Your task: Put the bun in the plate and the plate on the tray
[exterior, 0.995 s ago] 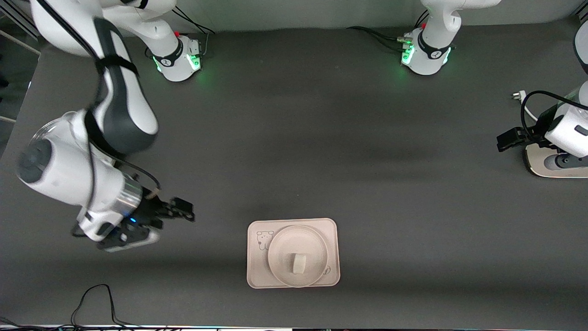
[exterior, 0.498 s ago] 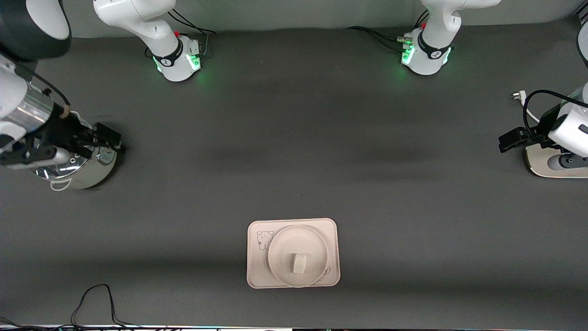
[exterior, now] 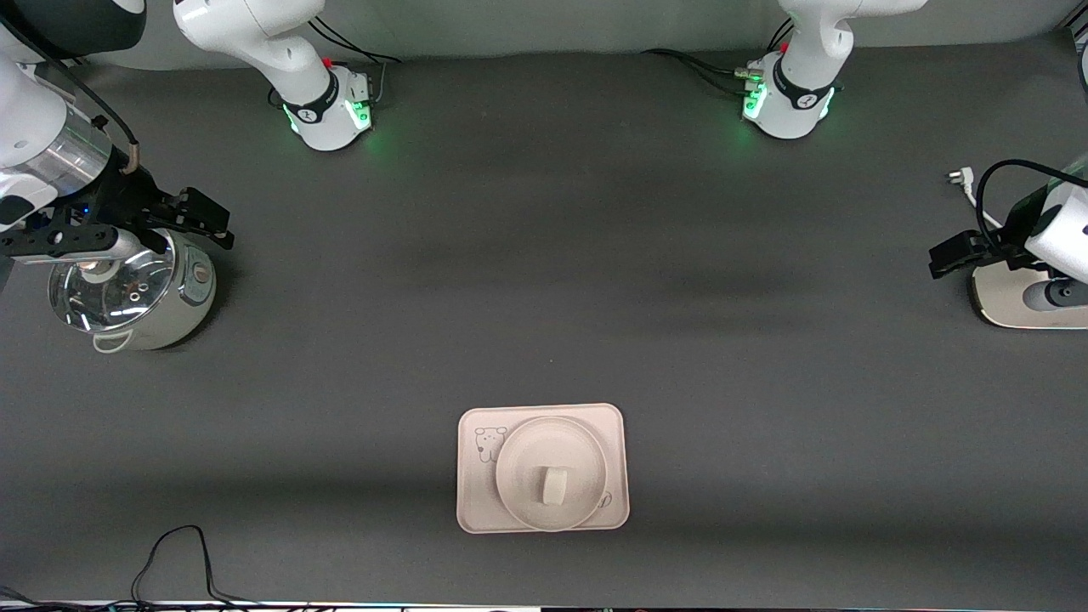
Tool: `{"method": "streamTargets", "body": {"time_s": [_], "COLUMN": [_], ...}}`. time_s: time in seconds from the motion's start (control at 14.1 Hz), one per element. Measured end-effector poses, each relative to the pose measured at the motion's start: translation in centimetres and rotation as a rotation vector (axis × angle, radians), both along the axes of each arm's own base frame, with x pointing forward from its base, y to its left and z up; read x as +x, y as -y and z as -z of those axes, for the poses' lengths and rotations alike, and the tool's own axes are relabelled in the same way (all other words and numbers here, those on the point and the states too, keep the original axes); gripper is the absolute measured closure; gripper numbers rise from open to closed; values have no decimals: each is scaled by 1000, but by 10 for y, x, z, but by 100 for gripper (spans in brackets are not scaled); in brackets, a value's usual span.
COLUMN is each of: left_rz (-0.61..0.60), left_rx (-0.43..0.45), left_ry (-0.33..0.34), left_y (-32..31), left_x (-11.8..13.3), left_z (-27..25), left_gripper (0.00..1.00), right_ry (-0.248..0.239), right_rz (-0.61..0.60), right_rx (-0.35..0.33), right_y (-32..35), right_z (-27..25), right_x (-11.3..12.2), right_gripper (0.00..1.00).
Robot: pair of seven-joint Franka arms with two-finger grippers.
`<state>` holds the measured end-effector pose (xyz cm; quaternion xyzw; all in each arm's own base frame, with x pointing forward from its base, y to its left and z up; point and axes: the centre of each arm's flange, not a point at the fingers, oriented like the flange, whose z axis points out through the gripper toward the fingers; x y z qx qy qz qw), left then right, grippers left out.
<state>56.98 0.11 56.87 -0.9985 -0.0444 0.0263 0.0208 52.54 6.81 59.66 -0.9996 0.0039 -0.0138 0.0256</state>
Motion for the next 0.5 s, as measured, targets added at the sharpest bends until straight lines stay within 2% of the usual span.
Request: {"method": "streamTargets", "body": {"time_s": [0.21,0.5], "left_rz": [0,0], "left_rx": [0,0], "left_ry": [0,-1], "left_y": [0,0], "left_x": [0,0], "left_z": [0,0], "left_gripper": [0,0], "right_ry": [3,40], "right_rz": [3,35], "right_rx": [0,0], "right_y": [1,15], "right_z": [0,-1], "right_x": [1,6], "right_gripper": [0,0]}}
